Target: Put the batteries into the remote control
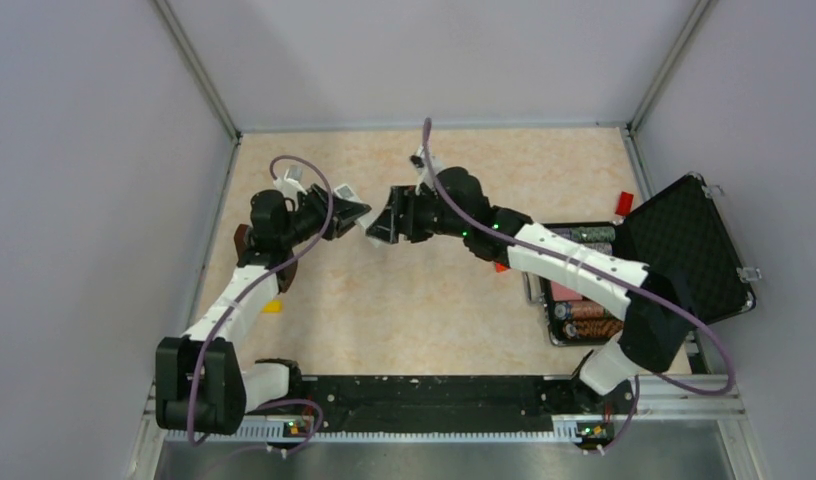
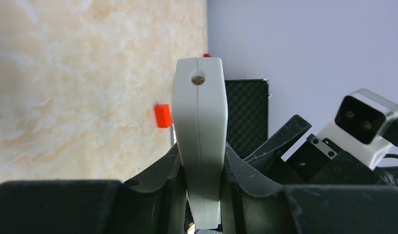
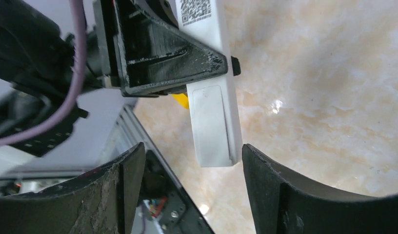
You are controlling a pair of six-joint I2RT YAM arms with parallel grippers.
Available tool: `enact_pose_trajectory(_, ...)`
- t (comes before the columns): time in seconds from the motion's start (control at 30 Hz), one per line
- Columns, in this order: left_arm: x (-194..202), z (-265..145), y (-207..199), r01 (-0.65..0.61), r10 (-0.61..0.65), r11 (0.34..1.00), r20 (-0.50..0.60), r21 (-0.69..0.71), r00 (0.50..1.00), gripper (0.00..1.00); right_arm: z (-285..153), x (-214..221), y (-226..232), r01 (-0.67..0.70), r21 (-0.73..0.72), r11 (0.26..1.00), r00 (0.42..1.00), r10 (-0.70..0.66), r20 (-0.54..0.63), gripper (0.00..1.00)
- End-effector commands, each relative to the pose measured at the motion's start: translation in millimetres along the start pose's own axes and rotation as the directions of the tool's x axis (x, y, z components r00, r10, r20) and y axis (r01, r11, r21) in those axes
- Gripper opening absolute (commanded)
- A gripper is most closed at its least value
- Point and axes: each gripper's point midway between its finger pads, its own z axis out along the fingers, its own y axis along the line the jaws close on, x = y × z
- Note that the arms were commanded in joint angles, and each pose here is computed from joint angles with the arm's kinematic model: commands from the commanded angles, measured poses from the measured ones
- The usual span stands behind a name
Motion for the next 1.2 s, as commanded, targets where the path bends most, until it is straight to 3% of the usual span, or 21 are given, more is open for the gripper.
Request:
enact_pose_trajectory(0.0, -15, -12, -74, -0.111, 0.103, 0.978, 0.053, 0.179, 0.993, 0.00, -43, -61, 33, -0.181, -0.135, 0.974, 0.959, 0.205, 0.196, 0.72)
enact_pose_trajectory(0.17, -15, -24, -107, -0.097, 0.083, 0.957, 0.061, 0.274, 0.995, 0.00, -52, -74, 49, -0.330, -0.269, 0.905, 0.891, 0.393, 0.227, 0.72)
enact_pose_trajectory(0.53, -16, -45, -152, -0.081, 0.049, 0.922, 0.094, 0.378, 0.994, 0.00, -47, -86, 65, -0.395, -0.353, 0.848, 0.857, 0.479, 0.192, 0.71)
enact_pose_trajectory(0.9, -19, -49, -161, -0.084, 0.036, 0.912, 0.127, 0.401, 0.991, 0.00, -41, -85, 78, -0.441, -0.443, 0.781, 0.832, 0.540, 0.124, 0.50)
enact_pose_trajectory(1.17, -25, -50, -163, -0.079, 0.014, 0.910, 0.160, 0.406, 0.987, 0.00, -38, -76, 81, -0.451, -0.463, 0.763, 0.834, 0.545, 0.086, 0.19)
